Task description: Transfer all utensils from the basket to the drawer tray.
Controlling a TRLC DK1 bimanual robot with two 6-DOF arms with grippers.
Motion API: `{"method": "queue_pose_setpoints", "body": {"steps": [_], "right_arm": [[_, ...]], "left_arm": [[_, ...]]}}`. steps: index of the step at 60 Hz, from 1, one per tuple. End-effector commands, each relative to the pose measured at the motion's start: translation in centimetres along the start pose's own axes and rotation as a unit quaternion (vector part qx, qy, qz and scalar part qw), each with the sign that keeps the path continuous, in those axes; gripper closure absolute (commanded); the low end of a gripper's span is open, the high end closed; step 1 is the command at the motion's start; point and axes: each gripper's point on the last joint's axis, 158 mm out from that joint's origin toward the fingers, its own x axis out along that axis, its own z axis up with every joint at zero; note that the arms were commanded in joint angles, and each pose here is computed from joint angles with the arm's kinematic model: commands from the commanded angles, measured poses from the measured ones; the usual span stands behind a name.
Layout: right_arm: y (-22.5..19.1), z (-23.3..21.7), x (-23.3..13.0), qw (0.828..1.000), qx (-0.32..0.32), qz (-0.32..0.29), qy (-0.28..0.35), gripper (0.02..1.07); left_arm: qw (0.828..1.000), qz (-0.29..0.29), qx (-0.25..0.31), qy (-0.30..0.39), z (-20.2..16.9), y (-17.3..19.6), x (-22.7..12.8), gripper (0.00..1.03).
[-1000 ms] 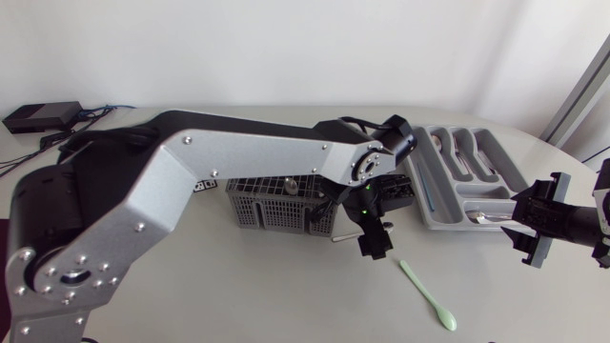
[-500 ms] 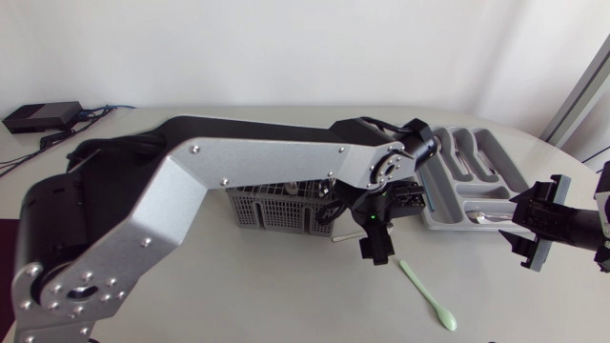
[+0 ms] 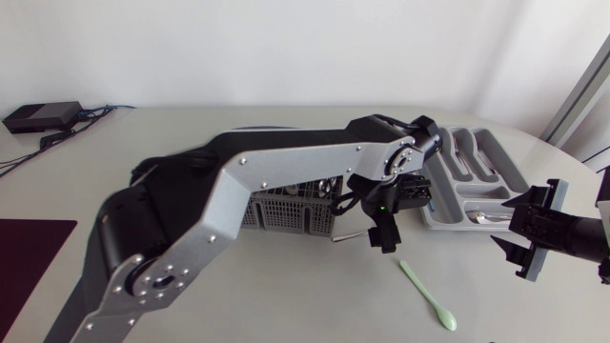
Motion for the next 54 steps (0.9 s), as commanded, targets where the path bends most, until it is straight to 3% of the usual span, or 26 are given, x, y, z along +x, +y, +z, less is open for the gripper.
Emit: {"method": "queue_pose_setpoints", "body": {"steps": [1, 21, 28, 39, 54], "right_arm": [[1.5, 0.6, 0.0, 1.0, 0.009, 0.016, -0.007, 0.22], [2.0, 0.9, -0.3, 1.0, 0.007, 0.017, -0.012, 0.22], [2.1, 1.0, -0.4, 1.0, 0.006, 0.016, -0.014, 0.22], [2.5, 1.1, -0.5, 1.0, 0.004, 0.017, -0.014, 0.22], [2.2, 1.3, -0.9, 1.0, 0.002, 0.013, -0.015, 0.22]], "left_arm": [[1.0, -0.009, 0.011, 0.022, -0.6, 0.0, 1.5, 0.24], [0.997, -0.04, 0.014, 0.066, -1.9, -1.1, 3.8, 0.28], [0.997, -0.04, 0.012, 0.065, -1.7, -1.0, 4.1, 0.39], [0.996, -0.046, 0.008, 0.077, -2.5, -1.1, 5.4, 0.4], [0.995, -0.055, -0.001, 0.088, -3.7, -0.9, 5.9, 0.62]]}}
